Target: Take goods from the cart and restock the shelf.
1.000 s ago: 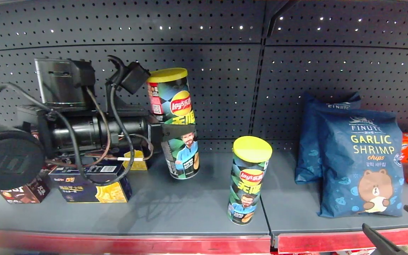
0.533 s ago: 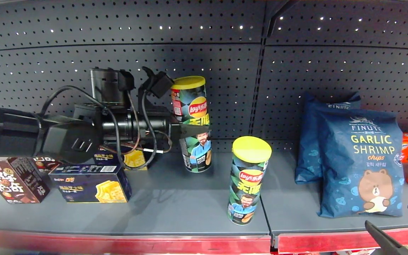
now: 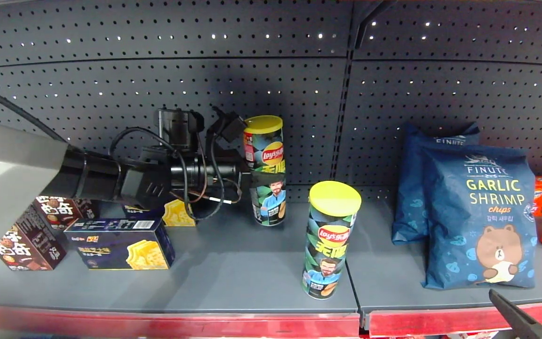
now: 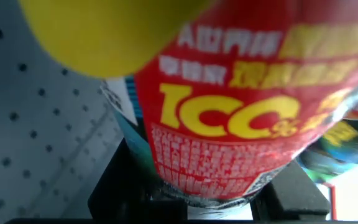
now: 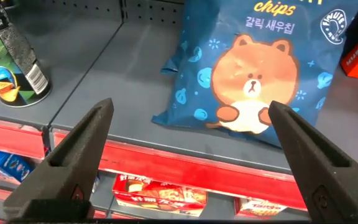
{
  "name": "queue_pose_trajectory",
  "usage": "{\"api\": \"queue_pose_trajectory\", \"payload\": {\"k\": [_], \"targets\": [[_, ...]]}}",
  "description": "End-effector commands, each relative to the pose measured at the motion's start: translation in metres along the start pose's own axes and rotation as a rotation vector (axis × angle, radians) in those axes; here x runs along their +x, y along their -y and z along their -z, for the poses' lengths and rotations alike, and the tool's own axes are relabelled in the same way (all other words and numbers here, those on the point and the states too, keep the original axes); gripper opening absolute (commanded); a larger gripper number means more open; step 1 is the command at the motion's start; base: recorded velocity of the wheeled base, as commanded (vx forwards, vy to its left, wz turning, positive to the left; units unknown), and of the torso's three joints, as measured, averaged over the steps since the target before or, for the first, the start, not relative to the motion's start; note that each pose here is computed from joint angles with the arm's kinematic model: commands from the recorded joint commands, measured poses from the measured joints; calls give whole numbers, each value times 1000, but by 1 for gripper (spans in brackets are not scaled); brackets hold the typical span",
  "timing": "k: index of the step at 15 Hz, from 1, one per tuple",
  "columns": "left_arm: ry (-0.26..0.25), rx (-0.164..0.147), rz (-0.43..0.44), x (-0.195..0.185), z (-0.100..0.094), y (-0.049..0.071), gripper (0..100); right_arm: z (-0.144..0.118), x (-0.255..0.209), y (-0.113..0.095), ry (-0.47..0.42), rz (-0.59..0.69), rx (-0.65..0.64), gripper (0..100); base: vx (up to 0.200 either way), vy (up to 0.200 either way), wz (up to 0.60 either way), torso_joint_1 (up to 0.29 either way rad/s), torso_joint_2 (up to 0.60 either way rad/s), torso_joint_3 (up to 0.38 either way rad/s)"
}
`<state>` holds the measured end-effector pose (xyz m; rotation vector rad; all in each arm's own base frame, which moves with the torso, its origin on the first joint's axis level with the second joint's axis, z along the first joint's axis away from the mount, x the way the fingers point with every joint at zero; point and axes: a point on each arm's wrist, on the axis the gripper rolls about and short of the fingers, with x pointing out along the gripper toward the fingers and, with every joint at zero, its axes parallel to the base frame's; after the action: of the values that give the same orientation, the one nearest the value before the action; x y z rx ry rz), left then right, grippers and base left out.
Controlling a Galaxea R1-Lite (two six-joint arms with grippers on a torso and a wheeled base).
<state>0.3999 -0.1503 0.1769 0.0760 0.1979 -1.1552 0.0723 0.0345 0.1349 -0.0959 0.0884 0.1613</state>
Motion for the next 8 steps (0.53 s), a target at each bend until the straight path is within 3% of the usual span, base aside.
{"api": "queue_pose_trajectory", "payload": {"k": [1, 3, 8], "targets": [[2, 4, 2, 18, 10, -17, 0, 0, 1, 0, -4, 1, -2, 100, 0, 0, 0, 0, 0, 0], [11, 14, 3, 26, 11, -25, 0, 1, 0, 0, -5, 1, -2, 100, 0, 0, 0, 0, 0, 0], [-6, 1, 28, 40, 20, -22, 0, 1, 0, 0, -5, 1, -2, 100, 0, 0, 0, 0, 0, 0]]}}
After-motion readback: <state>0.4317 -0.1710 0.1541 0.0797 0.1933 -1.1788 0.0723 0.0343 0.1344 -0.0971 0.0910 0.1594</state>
